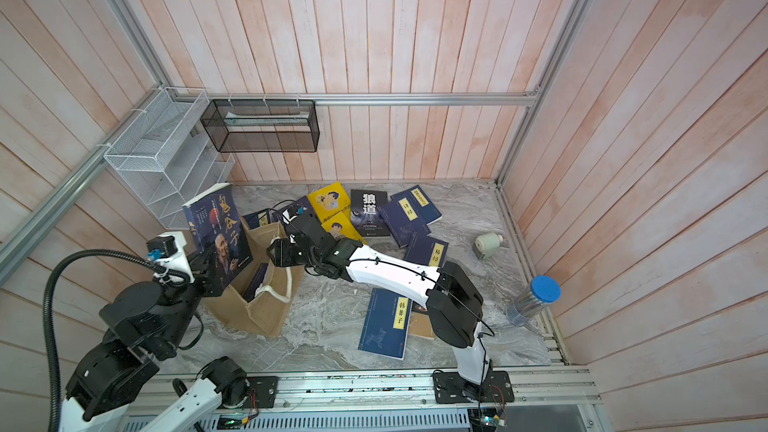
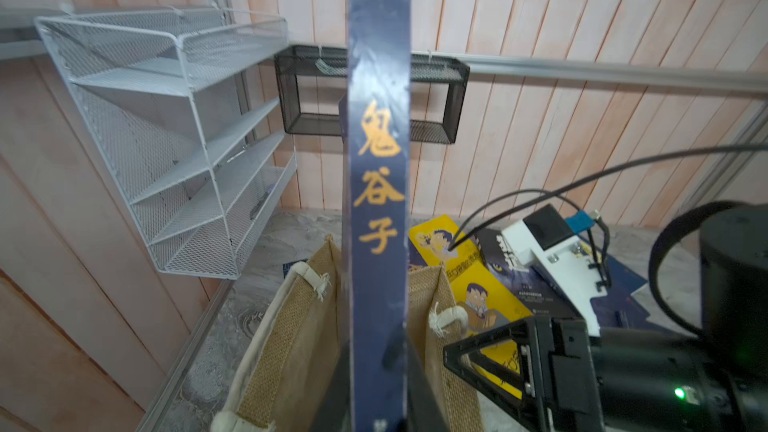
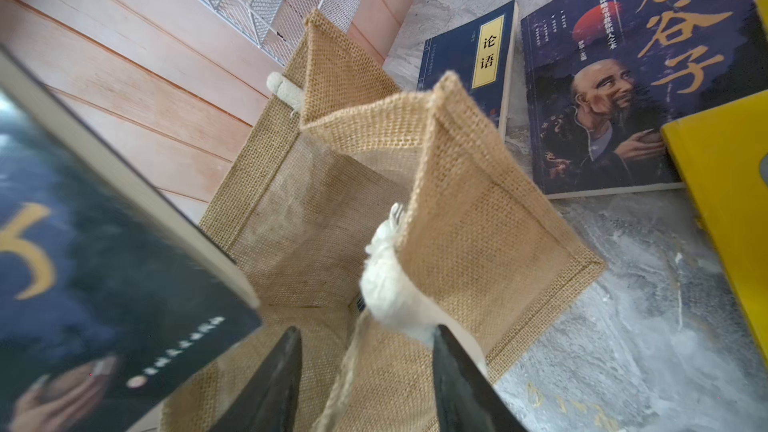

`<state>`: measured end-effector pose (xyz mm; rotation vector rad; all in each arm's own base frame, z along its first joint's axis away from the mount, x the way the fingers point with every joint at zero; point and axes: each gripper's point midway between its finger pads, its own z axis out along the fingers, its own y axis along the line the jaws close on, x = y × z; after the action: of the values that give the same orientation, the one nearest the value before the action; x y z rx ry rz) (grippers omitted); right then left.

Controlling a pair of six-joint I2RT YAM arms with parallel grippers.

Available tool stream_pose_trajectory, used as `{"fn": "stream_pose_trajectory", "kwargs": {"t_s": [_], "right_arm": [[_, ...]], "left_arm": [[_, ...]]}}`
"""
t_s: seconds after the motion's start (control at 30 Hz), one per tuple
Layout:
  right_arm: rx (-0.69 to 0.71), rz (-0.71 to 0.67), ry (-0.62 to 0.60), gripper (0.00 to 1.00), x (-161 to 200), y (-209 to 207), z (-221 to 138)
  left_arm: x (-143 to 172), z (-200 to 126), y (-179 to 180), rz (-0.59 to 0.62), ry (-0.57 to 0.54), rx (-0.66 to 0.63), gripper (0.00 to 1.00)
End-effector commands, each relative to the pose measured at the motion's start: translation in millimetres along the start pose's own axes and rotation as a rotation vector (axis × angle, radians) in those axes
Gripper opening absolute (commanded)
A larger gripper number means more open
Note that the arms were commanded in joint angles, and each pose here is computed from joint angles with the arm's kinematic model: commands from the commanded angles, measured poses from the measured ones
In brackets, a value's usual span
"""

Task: Put the books into the canvas bag
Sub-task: Place the book in the canvas bag.

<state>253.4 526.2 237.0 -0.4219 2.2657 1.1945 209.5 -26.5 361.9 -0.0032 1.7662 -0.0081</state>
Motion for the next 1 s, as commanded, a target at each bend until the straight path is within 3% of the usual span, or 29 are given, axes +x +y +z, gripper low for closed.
{"fn": "stream_pose_trajectory", "kwargs": {"t_s": [0.0,0.2,0.37,0.5,0.97], "right_arm": [[-0.013,0.012,0.020,0.52,5.4,10.4,1.1],[-0.014,0.028,0.062,0.46,22.7,14.4,8.8],[0.012,0.016,0.039,0.17,18.9,10.5,0.3],[0.023,0.016,-0.004,0.01,6.6,4.3,-13.5],[-0.024,0.001,-0.035,0.00,-5.1,-19.1,-57.1]], "left_arm": [[4.2,2.9,-10.2,0.013,0.064,0.043,0.00],[19.7,6.4,-17.0,0.025,0.136,0.069,0.00],[32.7,3.0,-18.4,0.024,0.198,0.085,0.00],[42.6,-2.3,-21.9,-0.006,0.258,0.112,0.00],[78.8,-2.4,-51.4,-0.178,0.488,0.195,0.00]]}}
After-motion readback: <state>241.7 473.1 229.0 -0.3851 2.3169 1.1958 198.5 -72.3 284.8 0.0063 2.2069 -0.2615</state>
